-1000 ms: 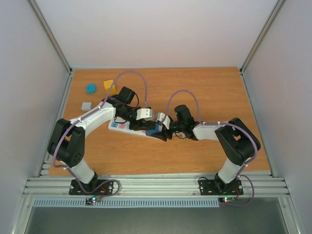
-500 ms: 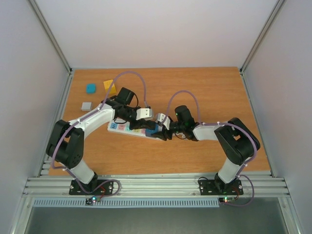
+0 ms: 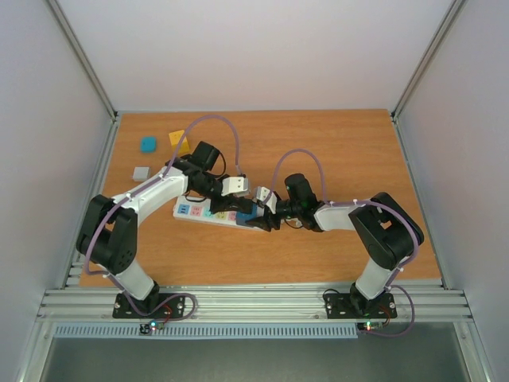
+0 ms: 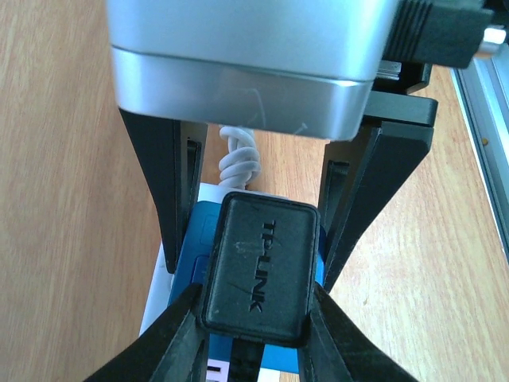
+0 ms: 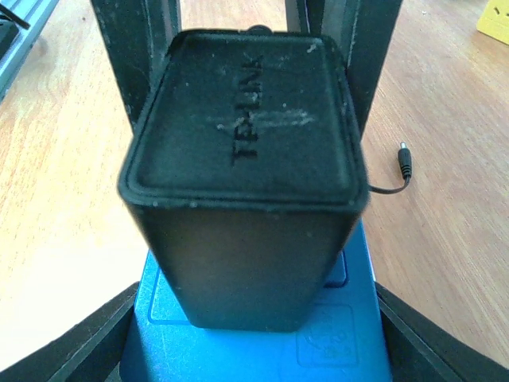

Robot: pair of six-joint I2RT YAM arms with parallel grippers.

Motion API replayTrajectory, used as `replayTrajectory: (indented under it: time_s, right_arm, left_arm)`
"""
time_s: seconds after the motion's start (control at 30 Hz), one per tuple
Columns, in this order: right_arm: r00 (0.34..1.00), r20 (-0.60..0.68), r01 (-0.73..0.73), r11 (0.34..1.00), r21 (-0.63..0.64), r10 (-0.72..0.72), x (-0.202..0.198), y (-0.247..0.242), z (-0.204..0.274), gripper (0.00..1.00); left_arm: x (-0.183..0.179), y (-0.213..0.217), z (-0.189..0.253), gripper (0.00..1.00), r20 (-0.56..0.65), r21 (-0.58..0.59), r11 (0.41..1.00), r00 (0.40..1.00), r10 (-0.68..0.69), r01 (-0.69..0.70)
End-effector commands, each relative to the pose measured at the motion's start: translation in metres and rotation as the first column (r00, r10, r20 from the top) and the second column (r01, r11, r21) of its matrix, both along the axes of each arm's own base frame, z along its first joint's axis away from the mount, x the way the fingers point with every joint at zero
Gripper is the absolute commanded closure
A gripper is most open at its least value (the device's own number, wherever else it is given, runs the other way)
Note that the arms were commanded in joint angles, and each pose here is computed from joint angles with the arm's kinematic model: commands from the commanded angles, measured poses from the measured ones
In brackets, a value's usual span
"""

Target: Pull the plug off the socket

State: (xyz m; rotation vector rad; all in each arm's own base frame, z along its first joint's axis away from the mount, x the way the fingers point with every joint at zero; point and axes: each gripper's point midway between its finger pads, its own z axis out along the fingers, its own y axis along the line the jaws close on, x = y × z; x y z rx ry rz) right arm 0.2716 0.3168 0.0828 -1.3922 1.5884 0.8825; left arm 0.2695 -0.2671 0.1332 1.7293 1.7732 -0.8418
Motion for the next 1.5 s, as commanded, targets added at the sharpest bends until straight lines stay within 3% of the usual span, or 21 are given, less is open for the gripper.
replayTrajectory:
  time_s: [0.0, 0.17, 0.5, 0.77, 0.9, 1.2, 1.3, 1.47]
  right_arm:
    - [0.999, 0.025, 0.021, 0.999, -0.028, -0.020, 0.005, -0.002, -0.011, 0.61]
    - [1.000, 0.011, 0.029, 0.999, -0.043, -0.028, 0.009, -0.001, -0.014, 0.64]
    - [0.999, 0.006, 0.036, 0.998, -0.053, -0.036, 0.011, 0.000, -0.015, 0.67]
    - [0.999, 0.000, 0.052, 0.997, -0.055, -0.052, 0.016, 0.001, -0.016, 0.69]
    - [0.999, -0.001, 0.052, 0.997, -0.056, -0.052, 0.016, 0.001, -0.016, 0.69]
    - [0.999, -0.004, 0.049, 0.997, -0.059, -0.049, 0.015, 0.001, -0.017, 0.69]
    - [0.999, -0.002, 0.049, 0.997, -0.057, -0.049, 0.016, 0.001, -0.016, 0.68]
    - [0.999, -0.005, 0.049, 0.997, -0.059, -0.049, 0.016, 0.002, -0.017, 0.68]
  left_arm:
    - [-0.007, -0.012, 0.043, 0.85, 0.087, -0.125, 0.989, 0.994, -0.064, 0.074]
    - [-0.005, -0.008, 0.036, 0.85, 0.132, -0.095, 0.992, 0.989, -0.065, 0.078]
    - [-0.021, -0.012, 0.049, 0.85, -0.004, -0.190, 0.979, 0.997, -0.071, 0.069]
    - [-0.019, 0.001, 0.031, 0.86, 0.138, -0.070, 0.991, 0.985, -0.107, 0.118]
    - [-0.014, 0.003, 0.042, 0.86, 0.093, -0.120, 0.990, 0.994, -0.060, 0.071]
    - [0.045, 0.040, 0.089, 0.86, 0.069, -0.254, 0.955, 0.982, 0.175, -0.152]
    - [0.078, 0.056, 0.102, 0.85, 0.064, -0.304, 0.909, 0.946, 0.319, -0.286]
    - [0.132, 0.072, 0.103, 0.84, -0.049, -0.348, 0.779, 0.840, 0.540, -0.521]
